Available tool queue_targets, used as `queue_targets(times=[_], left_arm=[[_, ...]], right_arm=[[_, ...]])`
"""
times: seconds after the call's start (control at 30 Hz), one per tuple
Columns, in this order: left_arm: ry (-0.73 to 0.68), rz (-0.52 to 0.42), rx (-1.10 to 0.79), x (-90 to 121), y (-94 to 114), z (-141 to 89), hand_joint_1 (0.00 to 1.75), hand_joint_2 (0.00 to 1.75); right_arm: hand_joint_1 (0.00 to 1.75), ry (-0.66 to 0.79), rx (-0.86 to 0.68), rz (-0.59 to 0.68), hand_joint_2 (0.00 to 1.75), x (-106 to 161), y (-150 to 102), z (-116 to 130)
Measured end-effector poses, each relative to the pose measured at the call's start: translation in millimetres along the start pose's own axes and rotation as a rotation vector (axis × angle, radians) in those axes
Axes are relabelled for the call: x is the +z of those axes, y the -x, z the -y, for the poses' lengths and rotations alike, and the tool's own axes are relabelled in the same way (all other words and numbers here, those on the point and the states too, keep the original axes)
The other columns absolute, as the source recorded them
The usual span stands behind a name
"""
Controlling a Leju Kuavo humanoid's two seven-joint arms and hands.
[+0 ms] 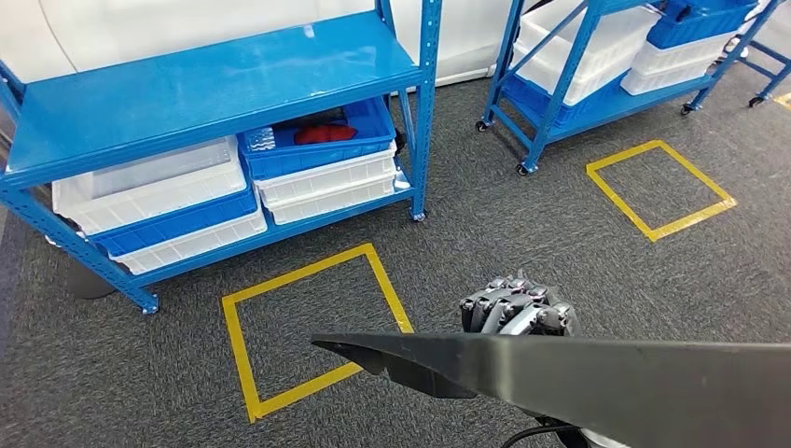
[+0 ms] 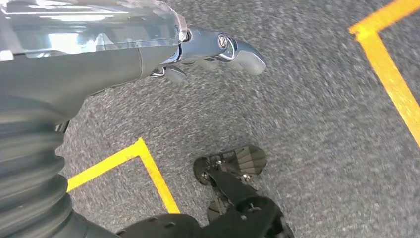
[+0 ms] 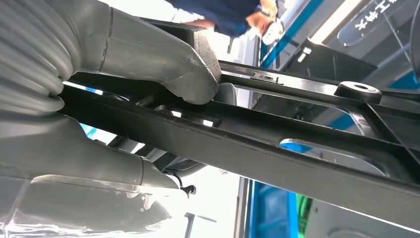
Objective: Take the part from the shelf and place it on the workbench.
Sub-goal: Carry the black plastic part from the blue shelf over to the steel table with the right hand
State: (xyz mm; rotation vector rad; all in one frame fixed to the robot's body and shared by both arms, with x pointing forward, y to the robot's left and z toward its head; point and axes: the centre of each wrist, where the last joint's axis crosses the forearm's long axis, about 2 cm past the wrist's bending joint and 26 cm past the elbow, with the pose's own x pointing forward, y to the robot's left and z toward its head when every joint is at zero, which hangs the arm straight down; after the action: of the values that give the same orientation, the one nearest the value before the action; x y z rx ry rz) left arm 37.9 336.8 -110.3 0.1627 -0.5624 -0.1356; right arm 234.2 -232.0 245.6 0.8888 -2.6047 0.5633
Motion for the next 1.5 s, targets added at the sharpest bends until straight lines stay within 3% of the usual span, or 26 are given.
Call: queue_targets(times=[0.37,1.0,1.33,1.5], left_arm=[[-0.041,0.039,-0.051,0,1,-7,0.0,1.75],[0.02,0.057,-0.049,-2,-2,-10,0.0,1.75],[-0.024,0.041,-0.079,-2,0,-26,0.0,1.75],[-0.017,0.03,-0.082,-3,-1,-26,0.0,1.75]], right_arm=[[1.75,0.047,-0.009,0.02,1.75,-1,-1,1],[1.75,0.083,0.009,0.036,1.75,2,-3,16],[1.75,0.175,0.029,0.025,1.75,-11,10,25],[1.75,0.228,0.04,0.005,1.75,-5,15,30]])
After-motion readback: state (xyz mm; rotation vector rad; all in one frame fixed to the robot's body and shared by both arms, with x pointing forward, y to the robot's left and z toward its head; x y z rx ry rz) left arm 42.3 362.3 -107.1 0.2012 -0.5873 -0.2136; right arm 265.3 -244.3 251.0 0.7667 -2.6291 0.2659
